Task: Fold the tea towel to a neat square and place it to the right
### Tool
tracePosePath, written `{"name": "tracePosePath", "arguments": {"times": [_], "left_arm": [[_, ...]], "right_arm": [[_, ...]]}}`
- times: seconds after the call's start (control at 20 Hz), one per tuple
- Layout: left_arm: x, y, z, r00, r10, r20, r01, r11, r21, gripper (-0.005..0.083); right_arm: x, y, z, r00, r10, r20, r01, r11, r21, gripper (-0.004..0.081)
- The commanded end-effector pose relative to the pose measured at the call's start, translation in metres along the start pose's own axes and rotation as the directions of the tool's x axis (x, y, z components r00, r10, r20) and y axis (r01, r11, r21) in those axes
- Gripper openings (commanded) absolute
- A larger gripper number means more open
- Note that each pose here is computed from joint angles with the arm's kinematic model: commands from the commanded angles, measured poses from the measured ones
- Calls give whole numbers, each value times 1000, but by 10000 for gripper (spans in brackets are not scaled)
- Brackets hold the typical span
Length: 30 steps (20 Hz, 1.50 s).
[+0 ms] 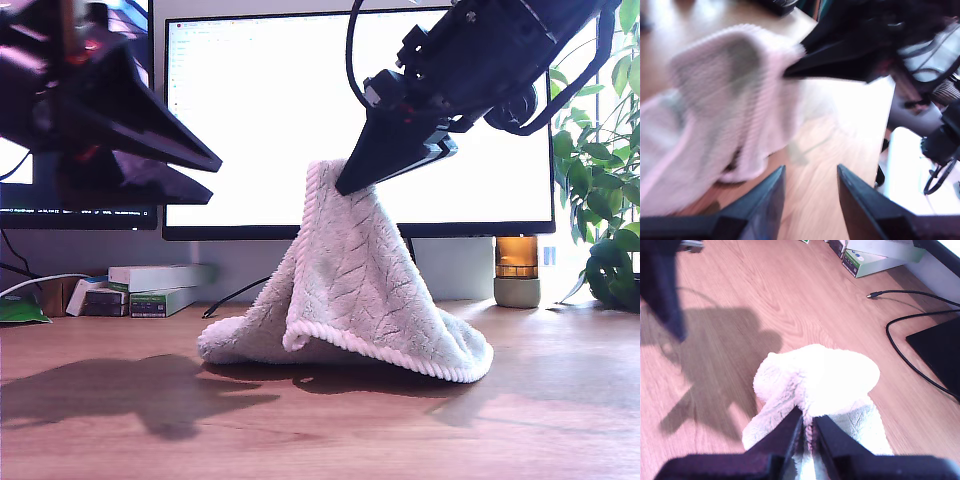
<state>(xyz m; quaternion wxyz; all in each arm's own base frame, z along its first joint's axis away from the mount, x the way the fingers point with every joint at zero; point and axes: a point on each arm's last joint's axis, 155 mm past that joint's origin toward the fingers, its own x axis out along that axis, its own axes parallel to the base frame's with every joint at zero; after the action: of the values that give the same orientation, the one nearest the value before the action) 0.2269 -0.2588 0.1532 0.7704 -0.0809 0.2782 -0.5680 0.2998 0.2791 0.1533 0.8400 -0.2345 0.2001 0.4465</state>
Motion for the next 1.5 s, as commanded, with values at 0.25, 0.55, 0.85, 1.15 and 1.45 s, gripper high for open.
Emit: {"name": "tracePosePath", "arguments": {"times": [0.25,0.55,0.85,1.15,1.45], "left_arm": [[17,7,-27,991,101,92,-107,992,63,292],[35,3,-33,989,92,112,-104,989,107,412],[54,11,-51,994,63,85,-69,995,66,412],[62,12,-30,976,18,215,-11,999,-32,412],[62,33,-28,952,75,296,-34,990,-140,413]], "right_arm": [[-2,-3,6,1000,-5,18,5,1000,1,-10],[-2,-3,11,999,-4,33,4,1000,-1,-10],[-8,-7,35,996,12,87,-13,1000,15,-10],[-12,-9,47,994,15,110,-16,1000,8,-10],[-13,-19,43,995,-3,103,0,1000,24,-10]]}}
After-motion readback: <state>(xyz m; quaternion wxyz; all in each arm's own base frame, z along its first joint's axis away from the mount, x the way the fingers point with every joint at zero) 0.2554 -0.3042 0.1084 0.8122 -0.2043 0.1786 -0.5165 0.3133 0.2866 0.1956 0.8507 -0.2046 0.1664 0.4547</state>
